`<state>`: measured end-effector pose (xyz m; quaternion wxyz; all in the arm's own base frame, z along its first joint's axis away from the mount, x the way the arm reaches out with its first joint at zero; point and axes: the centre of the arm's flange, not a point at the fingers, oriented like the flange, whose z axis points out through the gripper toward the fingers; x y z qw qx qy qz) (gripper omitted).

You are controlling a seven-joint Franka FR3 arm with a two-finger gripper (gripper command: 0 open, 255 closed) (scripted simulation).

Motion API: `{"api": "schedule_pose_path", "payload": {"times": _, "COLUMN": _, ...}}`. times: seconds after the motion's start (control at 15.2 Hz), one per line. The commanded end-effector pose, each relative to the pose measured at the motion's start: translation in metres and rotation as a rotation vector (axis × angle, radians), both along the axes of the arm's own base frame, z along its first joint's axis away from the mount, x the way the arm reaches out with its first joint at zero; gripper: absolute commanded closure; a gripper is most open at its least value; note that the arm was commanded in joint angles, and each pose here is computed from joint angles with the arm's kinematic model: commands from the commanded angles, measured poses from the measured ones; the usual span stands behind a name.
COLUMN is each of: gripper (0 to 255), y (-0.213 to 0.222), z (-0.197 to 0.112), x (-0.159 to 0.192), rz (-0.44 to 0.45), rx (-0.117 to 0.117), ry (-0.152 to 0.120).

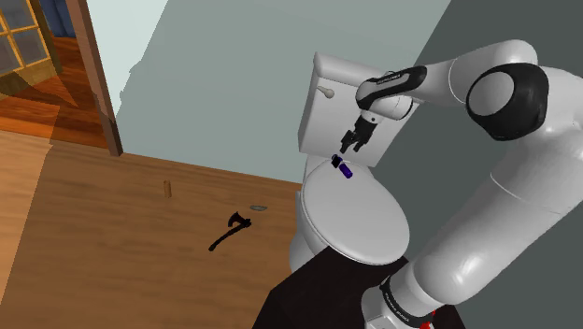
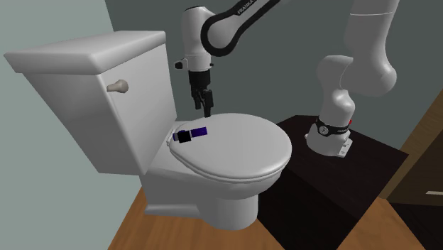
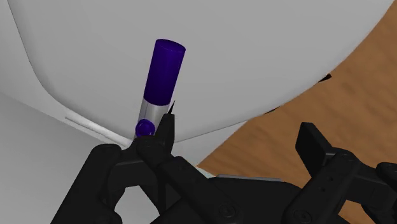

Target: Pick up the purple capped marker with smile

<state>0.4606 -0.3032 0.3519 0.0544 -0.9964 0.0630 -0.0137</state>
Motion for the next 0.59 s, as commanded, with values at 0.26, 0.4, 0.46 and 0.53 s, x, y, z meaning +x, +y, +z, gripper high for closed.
{"api": "schedule_pose_path", "payload": {"times": 0.26, "gripper": 0, "y": -0.056, "z": -0.061, "x": 0.022, "rz": -0.038, "rx": 0.046, "ry": 0.009}}
{"api": "schedule_pose_path", "payload": {"times": 0.4, "gripper": 0, "y": -0.074, "z": -0.081, "x": 0.028, "rz": -0.051, "rx": 0.061, "ry": 0.012}}
{"api": "schedule_pose_path", "payload": {"times": 0.46, "gripper": 0, "y": -0.084, "z": -0.091, "x": 0.032, "rz": -0.057, "rx": 0.069, "ry": 0.014}}
{"api": "schedule_pose_path", "payload": {"times": 0.53, "gripper": 0, "y": -0.087, "z": -0.095, "x": 0.033, "rz": -0.06, "rx": 0.071, "ry": 0.014}}
